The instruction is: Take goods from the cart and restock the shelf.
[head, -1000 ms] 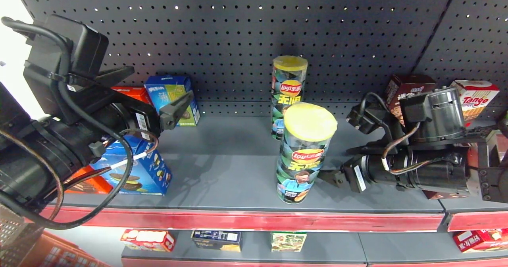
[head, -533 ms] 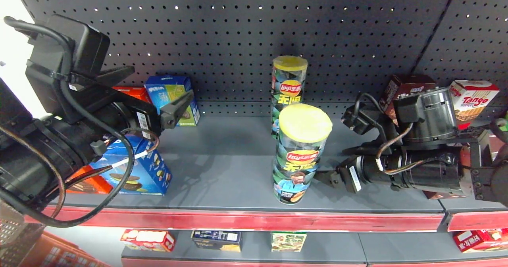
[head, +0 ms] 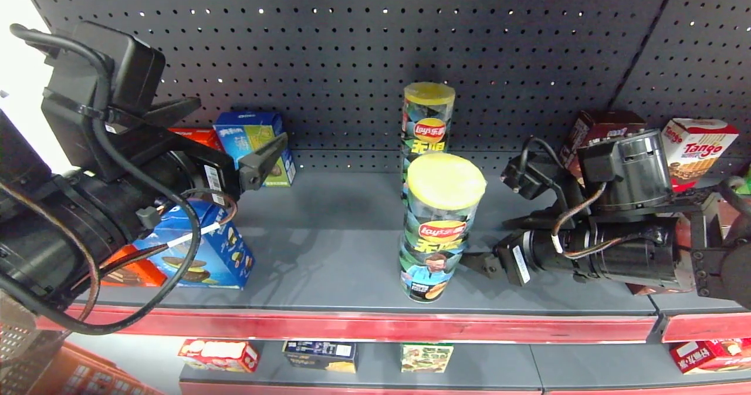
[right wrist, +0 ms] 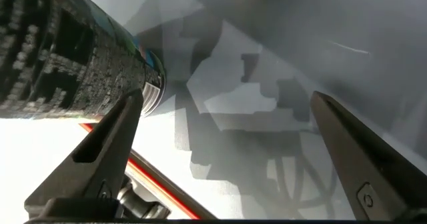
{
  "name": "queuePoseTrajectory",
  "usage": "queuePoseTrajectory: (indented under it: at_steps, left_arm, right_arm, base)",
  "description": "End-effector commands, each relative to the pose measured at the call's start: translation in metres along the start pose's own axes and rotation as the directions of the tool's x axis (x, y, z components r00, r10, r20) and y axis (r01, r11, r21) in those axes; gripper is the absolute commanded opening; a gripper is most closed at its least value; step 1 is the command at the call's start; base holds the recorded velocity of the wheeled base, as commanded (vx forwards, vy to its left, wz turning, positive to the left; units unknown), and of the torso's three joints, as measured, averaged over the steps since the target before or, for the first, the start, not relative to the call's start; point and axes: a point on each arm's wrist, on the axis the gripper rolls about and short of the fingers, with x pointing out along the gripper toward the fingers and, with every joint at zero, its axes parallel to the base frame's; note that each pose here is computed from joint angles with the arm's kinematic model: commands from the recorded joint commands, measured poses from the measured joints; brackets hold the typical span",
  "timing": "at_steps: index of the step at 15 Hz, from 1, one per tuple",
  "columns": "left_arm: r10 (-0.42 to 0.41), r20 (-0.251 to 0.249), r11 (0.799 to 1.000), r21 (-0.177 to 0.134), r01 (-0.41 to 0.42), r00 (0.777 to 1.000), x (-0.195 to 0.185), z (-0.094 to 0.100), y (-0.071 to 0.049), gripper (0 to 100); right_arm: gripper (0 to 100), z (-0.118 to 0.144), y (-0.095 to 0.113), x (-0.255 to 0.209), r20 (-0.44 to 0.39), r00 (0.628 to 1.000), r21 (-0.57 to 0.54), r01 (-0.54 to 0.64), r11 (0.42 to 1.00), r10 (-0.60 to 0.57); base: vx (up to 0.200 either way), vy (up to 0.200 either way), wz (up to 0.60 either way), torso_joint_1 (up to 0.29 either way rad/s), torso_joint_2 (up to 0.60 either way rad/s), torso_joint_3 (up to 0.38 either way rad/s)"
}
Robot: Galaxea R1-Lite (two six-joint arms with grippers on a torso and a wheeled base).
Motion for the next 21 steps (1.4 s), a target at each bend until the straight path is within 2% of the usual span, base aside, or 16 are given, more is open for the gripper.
queuePoseTrajectory:
  at_steps: [1,3,4,6,8,9,12,13,15,16,17,19,21]
  left_arm:
    - [0.003,-0.002,1.0,-0.002,-0.003,1.0,-0.002,0.0,0.001,100]
    - [0.015,0.04,1.0,-0.011,-0.015,0.999,-0.02,0.01,0.007,100]
    - [0.025,0.072,1.0,-0.018,-0.024,0.997,-0.032,0.018,0.012,100]
    - [0.041,0.114,0.999,-0.027,-0.039,0.993,-0.06,0.024,0.019,100]
    - [0.055,0.137,0.998,-0.031,-0.051,0.989,-0.092,0.02,0.024,100]
    - [0.055,0.138,0.998,-0.03,-0.052,0.989,-0.111,0.015,0.026,100]
    - [0.046,0.09,0.999,-0.017,-0.044,0.995,-0.149,0.002,0.028,100]
    - [0.037,0.058,0.999,0.001,-0.037,0.998,-0.166,-0.005,0.03,100]
    - [0.023,0.017,0.998,0.055,-0.024,1.0,-0.193,-0.024,0.029,100]
    - [0.018,0.0,0.998,0.068,-0.018,1.0,-0.203,-0.035,0.028,100]
    - [0.018,-0.014,0.997,0.073,-0.017,1.0,-0.217,-0.051,0.026,100]
    - [0.009,-0.068,0.997,0.081,-0.004,0.998,-0.228,-0.075,0.021,100]
    - [-0.005,-0.12,0.996,0.082,0.015,0.993,-0.234,-0.096,0.016,100]
  right_arm:
    - [100,0.007,-0.004,-0.018,0.053,0.998,0.009,0.015,1.0,-0.016]
    - [100,0.017,-0.016,-0.045,0.131,0.99,0.04,0.055,0.998,-0.06]
    - [100,0.025,-0.02,-0.065,0.198,0.977,0.058,0.073,0.996,-0.083]
    - [100,0.034,-0.032,-0.109,0.363,0.912,0.115,0.159,0.98,-0.191]
    - [100,0.024,-0.038,-0.148,0.448,0.857,0.164,0.202,0.966,-0.256]
    - [100,0.009,-0.034,-0.166,0.462,0.846,0.168,0.21,0.963,-0.265]
    - [100,-0.035,-0.023,-0.202,0.489,0.827,0.174,0.219,0.96,-0.277]
    - [100,-0.059,-0.017,-0.214,0.503,0.82,0.172,0.214,0.961,-0.273]
    - [100,-0.085,-0.01,-0.229,0.529,0.802,0.176,0.216,0.96,-0.277]
    - [100,-0.095,-0.008,-0.235,0.544,0.79,0.181,0.22,0.959,-0.283]
    - [100,-0.113,-0.004,-0.243,0.562,0.773,0.188,0.227,0.956,-0.294]
    - [100,-0.148,0.002,-0.242,0.541,0.761,0.219,0.284,0.933,-0.358]
    - [100,-0.179,0.007,-0.234,0.491,0.778,0.231,0.317,0.92,-0.391]
  base:
    - [0.0,0.0,0.0,0.0,0.0,0.0]
    - [0.0,0.0,0.0,0.0,0.0,0.0]
    - [0.0,0.0,0.0,0.0,0.0,0.0]
    - [0.0,0.0,0.0,0.0,0.0,0.0]
    - [0.0,0.0,0.0,0.0,0.0,0.0]
    - [0.0,0.0,0.0,0.0,0.0,0.0]
    - [0.0,0.0,0.0,0.0,0.0,0.0]
    - [0.0,0.0,0.0,0.0,0.0,0.0]
    - [0.0,0.0,0.0,0.0,0.0,0.0]
    - [0.0,0.0,0.0,0.0,0.0,0.0]
    - [0.0,0.0,0.0,0.0,0.0,0.0]
    - [0.0,0.0,0.0,0.0,0.0,0.0]
    - [0.0,0.0,0.0,0.0,0.0,0.0]
